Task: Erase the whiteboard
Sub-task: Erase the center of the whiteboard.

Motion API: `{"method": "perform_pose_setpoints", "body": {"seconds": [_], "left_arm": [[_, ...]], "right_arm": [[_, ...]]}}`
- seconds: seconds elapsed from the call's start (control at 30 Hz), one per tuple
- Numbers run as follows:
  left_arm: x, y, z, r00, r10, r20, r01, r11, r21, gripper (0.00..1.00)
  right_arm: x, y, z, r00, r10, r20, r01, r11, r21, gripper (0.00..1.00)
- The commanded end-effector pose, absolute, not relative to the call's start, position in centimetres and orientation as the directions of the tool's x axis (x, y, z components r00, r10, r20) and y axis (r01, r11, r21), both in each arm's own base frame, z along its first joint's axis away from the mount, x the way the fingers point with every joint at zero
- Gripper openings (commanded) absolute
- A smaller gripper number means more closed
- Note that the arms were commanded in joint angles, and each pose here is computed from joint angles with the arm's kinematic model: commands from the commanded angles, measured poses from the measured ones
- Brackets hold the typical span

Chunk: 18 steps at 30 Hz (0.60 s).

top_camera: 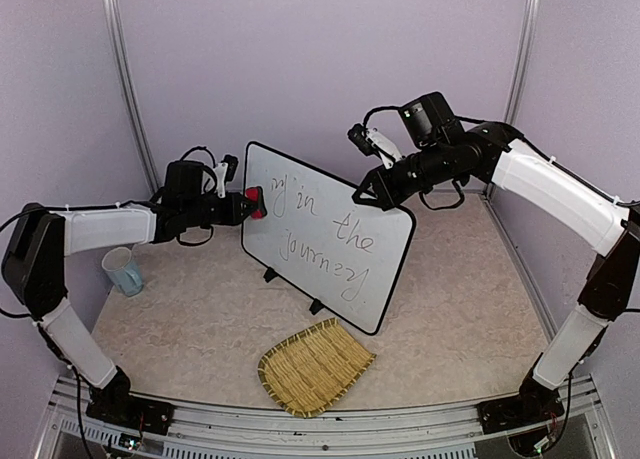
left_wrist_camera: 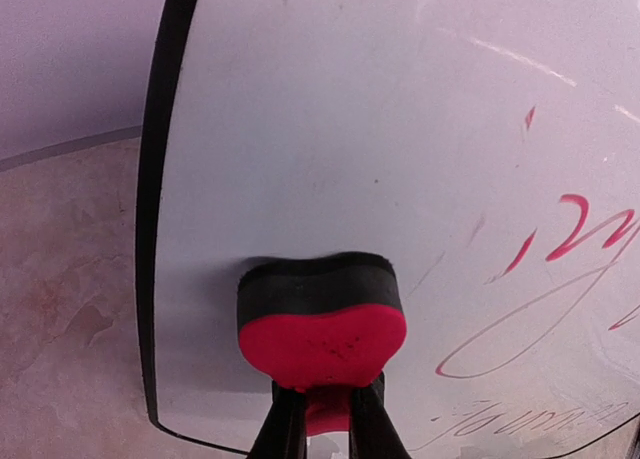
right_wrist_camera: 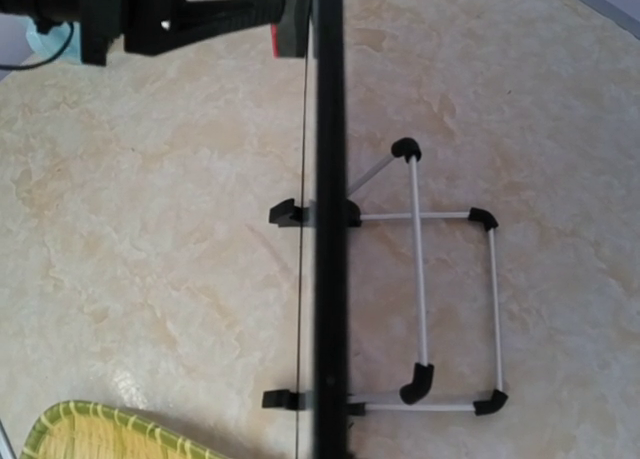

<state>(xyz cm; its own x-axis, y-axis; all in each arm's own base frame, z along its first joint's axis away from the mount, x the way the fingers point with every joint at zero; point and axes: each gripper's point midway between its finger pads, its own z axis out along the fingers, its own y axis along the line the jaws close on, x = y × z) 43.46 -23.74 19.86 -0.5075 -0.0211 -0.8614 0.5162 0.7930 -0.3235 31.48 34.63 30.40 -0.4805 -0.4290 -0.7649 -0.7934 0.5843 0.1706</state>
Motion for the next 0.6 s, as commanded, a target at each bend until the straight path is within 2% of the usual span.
{"method": "perform_pose_setpoints", "body": {"seconds": [0.0, 0.27, 0.57], "left_arm": [[43.1, -23.9, 16.1, -0.574, -0.009, -0.818, 0.486, 0.801, -0.350, 0.12], [42.6, -24.2, 14.8, -0.587, -0.010, -0.810, 0.483, 0.798, -0.360, 0.11], [43.5, -25.2, 20.7, -0.496, -0.033, -0.868, 0.546, 0.765, -0.341, 0.12]], "right_arm": [[29.2, 36.0, 28.3, -0.445, -0.526, -0.725, -0.856, 0.487, 0.173, 0.00], [29.1, 35.9, 28.2, -0.445, -0.527, -0.724, -0.856, 0.487, 0.171, 0.00], [28.8, 36.1, 28.1, -0.442, -0.531, -0.723, -0.861, 0.478, 0.175, 0.00]]}}
